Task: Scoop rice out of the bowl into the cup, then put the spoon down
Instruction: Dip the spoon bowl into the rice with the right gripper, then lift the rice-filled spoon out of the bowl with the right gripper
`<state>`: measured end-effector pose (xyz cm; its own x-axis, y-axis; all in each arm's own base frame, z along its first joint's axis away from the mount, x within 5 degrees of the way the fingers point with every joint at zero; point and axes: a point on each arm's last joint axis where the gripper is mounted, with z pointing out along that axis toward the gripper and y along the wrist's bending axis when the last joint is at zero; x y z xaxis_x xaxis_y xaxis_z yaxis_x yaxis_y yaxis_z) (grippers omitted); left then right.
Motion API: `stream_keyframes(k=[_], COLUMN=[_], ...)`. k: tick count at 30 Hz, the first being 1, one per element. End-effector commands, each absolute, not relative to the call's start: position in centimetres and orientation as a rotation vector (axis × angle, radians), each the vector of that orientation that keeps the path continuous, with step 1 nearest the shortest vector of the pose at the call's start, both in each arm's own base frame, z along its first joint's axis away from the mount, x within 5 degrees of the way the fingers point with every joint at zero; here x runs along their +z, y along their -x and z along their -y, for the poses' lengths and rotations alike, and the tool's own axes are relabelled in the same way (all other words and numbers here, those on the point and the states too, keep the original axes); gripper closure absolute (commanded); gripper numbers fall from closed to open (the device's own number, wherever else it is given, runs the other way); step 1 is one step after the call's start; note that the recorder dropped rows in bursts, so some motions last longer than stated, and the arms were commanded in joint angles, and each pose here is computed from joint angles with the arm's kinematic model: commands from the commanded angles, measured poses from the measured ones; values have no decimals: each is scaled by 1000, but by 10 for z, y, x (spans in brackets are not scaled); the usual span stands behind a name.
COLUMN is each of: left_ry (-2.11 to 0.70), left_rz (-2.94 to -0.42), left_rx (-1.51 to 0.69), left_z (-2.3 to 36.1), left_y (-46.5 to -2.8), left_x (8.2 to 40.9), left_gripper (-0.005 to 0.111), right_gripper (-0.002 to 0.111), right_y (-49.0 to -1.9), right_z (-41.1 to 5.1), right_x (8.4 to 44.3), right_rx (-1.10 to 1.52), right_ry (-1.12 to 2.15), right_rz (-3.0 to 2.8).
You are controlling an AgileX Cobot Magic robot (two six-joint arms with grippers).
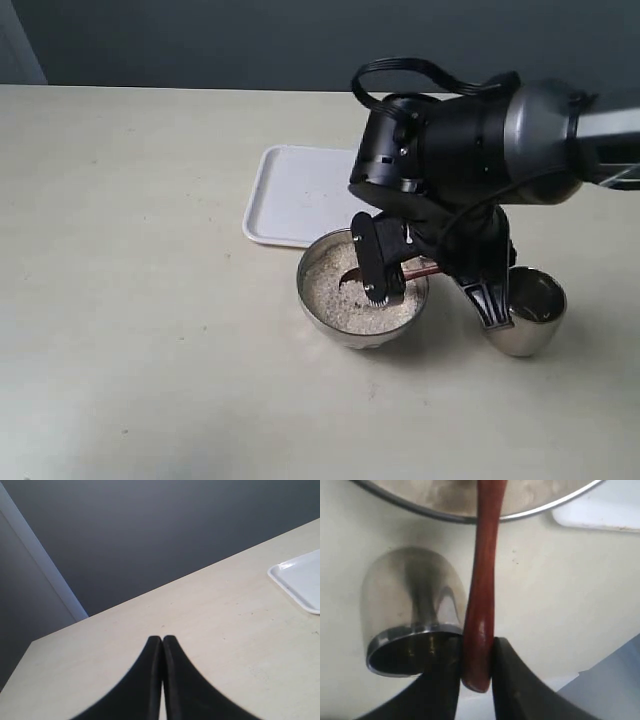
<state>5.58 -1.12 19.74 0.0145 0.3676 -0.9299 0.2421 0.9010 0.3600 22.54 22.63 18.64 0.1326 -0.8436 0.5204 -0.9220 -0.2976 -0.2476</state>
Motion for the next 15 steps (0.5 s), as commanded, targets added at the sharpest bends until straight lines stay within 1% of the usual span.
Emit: stream_keyframes(k=[1, 4, 15], left_ry=[-481, -481, -481], left_rz=[-1559, -1559, -1559], left_rx=[97, 97, 97], left_z=[11, 11, 11], left_y=[-55, -55, -55], left_x=[200, 200, 200], left_gripper=[106, 106, 106], right_gripper=[109, 109, 109], right_y=[-226, -228, -227], right_z=[-223, -219, -217], right_x=[186, 187, 201], right_rx=[761, 709, 720], right_ry=[-2225, -2210, -2241], right_rz=[1846, 1868, 1892])
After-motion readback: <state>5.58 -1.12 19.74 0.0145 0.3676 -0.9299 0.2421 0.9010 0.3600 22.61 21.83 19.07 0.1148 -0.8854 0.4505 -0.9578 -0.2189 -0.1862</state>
